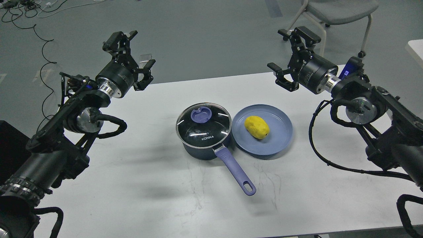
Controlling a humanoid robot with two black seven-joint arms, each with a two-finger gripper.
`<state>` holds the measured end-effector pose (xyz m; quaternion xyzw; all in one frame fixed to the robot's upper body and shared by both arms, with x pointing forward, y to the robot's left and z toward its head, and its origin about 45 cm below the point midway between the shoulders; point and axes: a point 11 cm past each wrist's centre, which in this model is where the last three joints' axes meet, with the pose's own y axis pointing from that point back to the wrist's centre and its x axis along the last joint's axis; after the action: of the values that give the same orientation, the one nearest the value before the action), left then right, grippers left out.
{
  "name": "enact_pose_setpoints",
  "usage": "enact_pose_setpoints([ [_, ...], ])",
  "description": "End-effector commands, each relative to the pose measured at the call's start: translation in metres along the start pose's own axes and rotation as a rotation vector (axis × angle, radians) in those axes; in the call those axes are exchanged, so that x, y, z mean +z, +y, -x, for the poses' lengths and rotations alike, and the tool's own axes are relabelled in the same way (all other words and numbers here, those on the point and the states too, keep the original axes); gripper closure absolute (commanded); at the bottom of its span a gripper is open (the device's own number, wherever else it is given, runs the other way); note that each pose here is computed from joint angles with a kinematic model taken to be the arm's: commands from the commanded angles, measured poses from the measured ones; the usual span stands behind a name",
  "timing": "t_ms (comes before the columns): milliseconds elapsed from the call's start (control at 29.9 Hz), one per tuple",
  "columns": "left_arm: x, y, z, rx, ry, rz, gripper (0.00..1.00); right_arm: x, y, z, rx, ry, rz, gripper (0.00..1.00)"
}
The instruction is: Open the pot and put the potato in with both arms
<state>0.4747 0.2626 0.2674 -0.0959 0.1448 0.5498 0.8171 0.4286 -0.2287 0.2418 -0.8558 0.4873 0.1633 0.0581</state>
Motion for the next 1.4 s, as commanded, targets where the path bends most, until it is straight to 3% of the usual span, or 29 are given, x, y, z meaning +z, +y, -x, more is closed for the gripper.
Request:
enact_pose_setpoints([
  [0,-0.001,0.0,0.0,0.001,0.001,-0.002,0.02,0.012,0.007,-0.004,0.015,-0.018,0.017,0.0],
  [702,-0.017,0.004,0.002,-0.007,0.043,-0.024,0.02,0.018,0.011,-0.004,0.015,-0.028,0.041,0.0],
  [1370,-0.022,0.004,0.016,-0.053,0.044,-0.031,0.02,-0.004,0.006,0.003,-0.012,0.0,-0.002,0.0],
])
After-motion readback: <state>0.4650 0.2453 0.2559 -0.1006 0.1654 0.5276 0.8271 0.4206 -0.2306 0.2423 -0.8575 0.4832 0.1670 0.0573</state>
